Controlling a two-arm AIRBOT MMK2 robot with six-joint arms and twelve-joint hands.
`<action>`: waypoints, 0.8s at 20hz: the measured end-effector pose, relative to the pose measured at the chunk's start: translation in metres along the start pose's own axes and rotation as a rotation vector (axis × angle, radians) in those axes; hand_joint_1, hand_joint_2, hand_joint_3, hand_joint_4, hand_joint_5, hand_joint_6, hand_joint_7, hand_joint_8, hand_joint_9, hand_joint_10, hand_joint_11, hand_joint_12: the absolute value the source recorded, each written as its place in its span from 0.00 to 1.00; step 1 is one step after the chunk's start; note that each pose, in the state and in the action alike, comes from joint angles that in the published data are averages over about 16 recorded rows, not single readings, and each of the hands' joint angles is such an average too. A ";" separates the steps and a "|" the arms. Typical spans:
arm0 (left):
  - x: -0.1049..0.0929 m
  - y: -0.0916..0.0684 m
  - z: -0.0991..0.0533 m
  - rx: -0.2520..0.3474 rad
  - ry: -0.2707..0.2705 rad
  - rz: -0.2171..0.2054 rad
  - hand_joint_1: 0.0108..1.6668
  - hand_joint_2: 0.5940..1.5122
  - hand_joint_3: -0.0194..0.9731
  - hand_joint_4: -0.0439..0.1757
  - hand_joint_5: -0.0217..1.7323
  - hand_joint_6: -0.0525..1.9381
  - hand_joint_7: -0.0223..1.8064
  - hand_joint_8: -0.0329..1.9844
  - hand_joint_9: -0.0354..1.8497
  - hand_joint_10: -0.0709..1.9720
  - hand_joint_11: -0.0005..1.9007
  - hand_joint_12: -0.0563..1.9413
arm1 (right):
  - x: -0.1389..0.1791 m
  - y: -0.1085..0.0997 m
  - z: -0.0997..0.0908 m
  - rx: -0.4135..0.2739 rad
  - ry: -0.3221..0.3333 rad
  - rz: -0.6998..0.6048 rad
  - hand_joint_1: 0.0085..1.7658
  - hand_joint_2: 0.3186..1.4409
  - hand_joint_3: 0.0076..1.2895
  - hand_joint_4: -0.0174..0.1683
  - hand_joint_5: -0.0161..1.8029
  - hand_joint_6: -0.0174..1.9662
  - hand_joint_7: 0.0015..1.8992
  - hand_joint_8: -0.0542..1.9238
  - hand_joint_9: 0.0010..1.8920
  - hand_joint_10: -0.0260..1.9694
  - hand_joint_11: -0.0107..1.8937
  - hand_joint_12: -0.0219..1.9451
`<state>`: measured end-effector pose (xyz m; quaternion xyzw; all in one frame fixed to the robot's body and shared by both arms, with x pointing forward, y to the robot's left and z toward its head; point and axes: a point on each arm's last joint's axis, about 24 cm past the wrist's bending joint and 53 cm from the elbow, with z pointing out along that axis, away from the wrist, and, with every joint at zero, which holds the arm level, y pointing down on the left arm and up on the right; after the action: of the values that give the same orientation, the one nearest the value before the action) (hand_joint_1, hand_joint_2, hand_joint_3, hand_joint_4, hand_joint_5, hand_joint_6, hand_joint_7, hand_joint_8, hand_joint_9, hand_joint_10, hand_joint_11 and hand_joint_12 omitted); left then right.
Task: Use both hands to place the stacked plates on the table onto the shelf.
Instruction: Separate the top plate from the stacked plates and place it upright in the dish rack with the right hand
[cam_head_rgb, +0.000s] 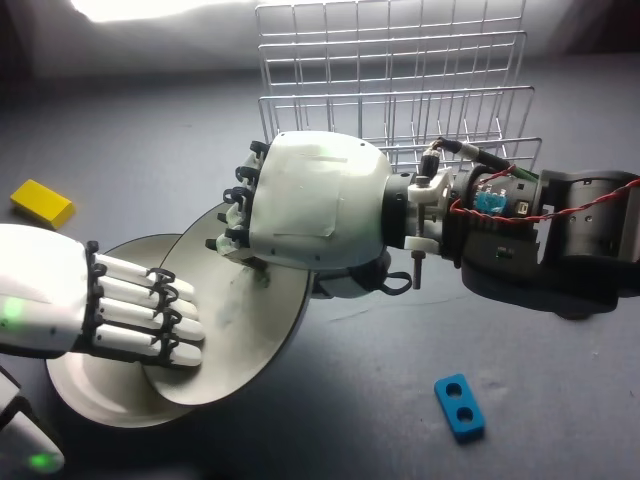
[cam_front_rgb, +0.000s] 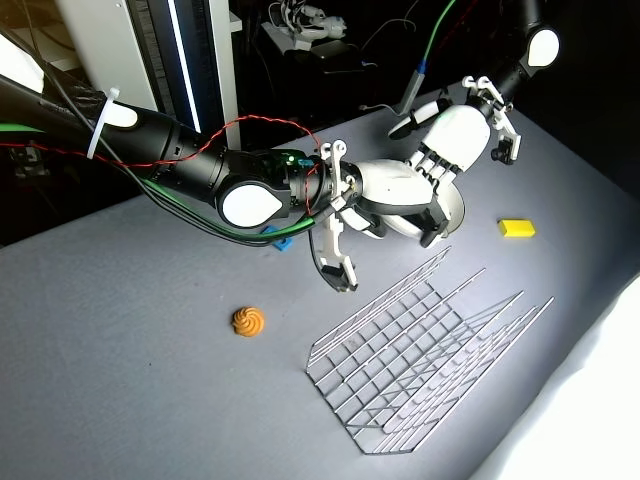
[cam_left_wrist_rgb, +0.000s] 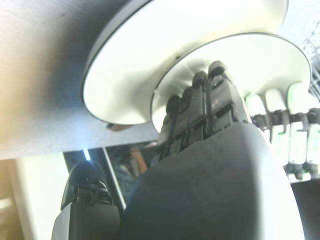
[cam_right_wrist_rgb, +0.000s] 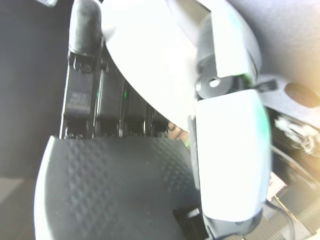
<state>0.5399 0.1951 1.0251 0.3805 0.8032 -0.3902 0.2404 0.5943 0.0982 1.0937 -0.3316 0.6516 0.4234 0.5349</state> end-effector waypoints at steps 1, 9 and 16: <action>-0.003 0.000 -0.002 0.000 -0.007 0.000 0.00 0.56 0.04 0.19 0.02 0.04 0.01 0.01 0.03 0.04 0.01 0.03 | -0.001 0.001 0.000 -0.003 -0.003 0.002 0.64 0.62 0.00 0.07 0.45 0.34 0.48 0.33 0.49 0.07 0.39 0.65; -0.036 0.004 -0.027 -0.014 -0.077 0.012 0.00 0.57 0.04 0.19 0.02 0.03 0.02 0.02 0.03 0.04 0.01 0.03 | -0.005 0.009 0.003 -0.018 -0.017 0.019 0.64 0.56 0.00 0.06 0.52 0.42 0.55 0.47 0.56 0.21 0.46 0.67; -0.055 0.019 -0.057 -0.062 -0.122 0.019 0.00 0.56 0.04 0.19 0.02 0.02 0.02 0.02 0.03 0.04 0.01 0.03 | -0.014 0.017 0.001 -0.029 -0.023 0.021 0.65 0.56 0.00 0.09 0.52 0.46 0.56 0.53 0.54 0.36 0.42 0.70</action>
<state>0.5824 0.2259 1.0875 0.3561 0.7950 -0.3854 0.3042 0.5831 0.1063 1.1107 -0.3278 0.6426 0.4422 0.5330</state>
